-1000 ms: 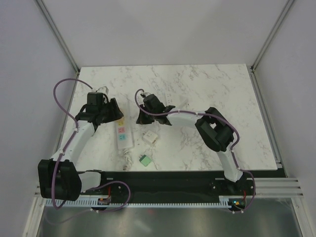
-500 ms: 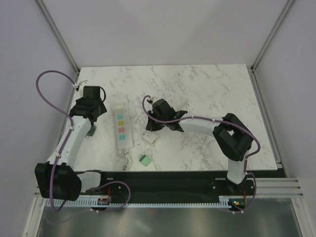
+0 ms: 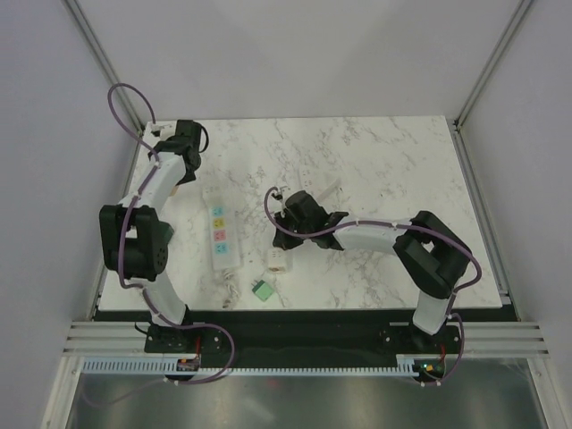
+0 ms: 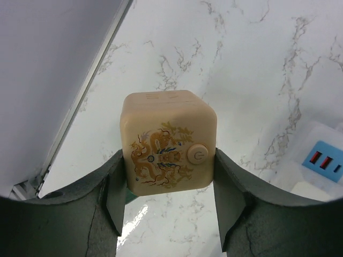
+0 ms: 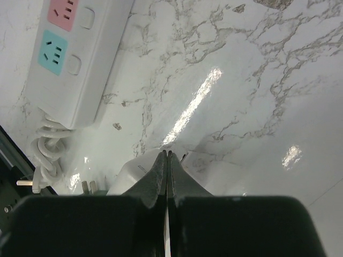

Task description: Pull the plug off the socket

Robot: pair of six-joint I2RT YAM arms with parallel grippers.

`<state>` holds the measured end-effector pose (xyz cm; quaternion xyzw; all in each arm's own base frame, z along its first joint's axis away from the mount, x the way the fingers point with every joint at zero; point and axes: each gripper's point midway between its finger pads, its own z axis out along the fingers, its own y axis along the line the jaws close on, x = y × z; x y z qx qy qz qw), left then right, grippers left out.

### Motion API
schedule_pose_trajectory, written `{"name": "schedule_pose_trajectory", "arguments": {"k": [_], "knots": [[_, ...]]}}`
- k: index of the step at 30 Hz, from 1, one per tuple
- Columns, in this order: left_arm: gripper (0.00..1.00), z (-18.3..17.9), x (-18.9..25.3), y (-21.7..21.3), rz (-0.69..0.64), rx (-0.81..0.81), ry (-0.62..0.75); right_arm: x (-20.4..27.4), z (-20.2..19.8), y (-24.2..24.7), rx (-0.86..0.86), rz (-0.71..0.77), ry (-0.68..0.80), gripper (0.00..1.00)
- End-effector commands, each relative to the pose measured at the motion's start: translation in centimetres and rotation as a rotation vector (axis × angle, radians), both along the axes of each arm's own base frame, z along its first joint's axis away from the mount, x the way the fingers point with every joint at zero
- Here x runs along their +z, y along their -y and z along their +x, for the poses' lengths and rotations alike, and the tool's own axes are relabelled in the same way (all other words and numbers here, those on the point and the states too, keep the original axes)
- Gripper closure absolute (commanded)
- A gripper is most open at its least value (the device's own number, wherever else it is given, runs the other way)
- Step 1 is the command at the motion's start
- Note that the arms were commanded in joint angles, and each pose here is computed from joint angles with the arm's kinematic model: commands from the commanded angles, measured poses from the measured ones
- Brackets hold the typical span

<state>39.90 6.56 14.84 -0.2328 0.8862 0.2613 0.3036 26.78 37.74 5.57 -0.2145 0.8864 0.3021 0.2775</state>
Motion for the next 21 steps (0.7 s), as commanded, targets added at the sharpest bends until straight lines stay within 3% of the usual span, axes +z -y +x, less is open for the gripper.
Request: {"name": "schedule_pose_trajectory", "arguments": {"k": [1,13,21], "knots": [[0.98,0.3,1.4,-2.3,0.132,0.051,-0.039,2.1,0.1,-0.2,0.036,0.045,0.092,1.00],[0.98,0.3,-4.1,-2.6,0.151,0.055,-0.195,6.0,3.0,3.7,-0.095,0.075,0.255,1.00],[0.98,-0.7,-6.3,-3.6,0.219,0.085,-0.269,5.1,3.8,5.7,-0.146,0.125,0.211,1.00]]}}
